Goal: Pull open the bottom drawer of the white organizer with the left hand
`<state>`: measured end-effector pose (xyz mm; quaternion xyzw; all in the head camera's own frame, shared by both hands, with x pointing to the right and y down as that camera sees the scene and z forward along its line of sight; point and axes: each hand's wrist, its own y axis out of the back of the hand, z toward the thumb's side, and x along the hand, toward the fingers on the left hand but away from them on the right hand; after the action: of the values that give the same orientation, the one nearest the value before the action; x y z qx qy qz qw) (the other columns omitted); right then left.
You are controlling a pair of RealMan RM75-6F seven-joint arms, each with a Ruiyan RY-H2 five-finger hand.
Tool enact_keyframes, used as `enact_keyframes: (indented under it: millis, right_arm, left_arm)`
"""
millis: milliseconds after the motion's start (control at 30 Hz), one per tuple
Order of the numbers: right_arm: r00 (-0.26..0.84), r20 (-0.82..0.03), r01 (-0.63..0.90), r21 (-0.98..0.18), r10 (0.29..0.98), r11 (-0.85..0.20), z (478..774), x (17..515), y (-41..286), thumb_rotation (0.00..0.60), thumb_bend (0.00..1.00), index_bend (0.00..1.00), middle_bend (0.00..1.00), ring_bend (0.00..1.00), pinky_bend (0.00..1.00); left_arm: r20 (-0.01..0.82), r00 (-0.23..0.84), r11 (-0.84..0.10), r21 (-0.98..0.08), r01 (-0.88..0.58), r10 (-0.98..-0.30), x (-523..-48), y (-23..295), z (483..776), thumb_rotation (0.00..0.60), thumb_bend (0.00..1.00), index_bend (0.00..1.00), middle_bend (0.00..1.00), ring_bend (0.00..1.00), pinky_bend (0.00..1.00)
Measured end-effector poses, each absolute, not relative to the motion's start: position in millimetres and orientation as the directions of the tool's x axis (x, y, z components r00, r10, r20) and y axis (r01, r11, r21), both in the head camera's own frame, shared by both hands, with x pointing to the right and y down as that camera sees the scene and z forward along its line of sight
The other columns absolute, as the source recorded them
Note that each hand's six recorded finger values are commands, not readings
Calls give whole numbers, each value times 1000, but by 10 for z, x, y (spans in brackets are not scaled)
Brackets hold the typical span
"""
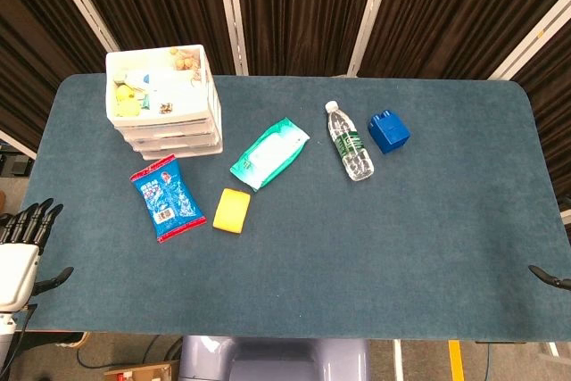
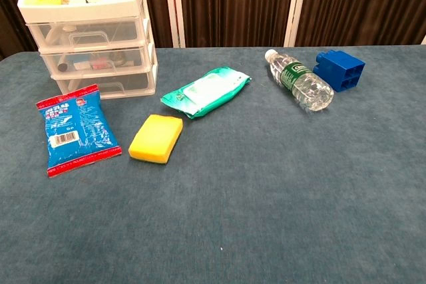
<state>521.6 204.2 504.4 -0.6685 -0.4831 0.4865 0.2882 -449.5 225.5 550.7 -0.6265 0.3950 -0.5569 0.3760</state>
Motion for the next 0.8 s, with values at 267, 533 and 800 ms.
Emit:
enact_keyframes:
  millis: [267, 533, 800]
  right_arm:
    - [62, -378, 371, -851, 924, -373, 5049, 5216, 2046, 600, 138, 0, 0, 0, 0]
    - [60, -379, 392, -842, 923, -371, 5031, 5233, 2037, 600, 138, 0, 0, 0, 0]
    - [57, -389, 405, -833, 919, -378, 5048, 5238, 2026, 600, 138, 0, 0, 0, 0]
  left_arm:
    - [407, 50, -410, -898, -163, -912, -4427, 2172, 5549, 600, 592, 115, 667, 595, 660]
    - [459, 0, -426, -825, -370, -889, -4206, 1924, 5708, 600, 742, 126, 933, 844, 828]
    - [560, -87, -390, -672, -630, -824, -3948, 1645, 6007, 600, 763, 109, 961, 894, 872]
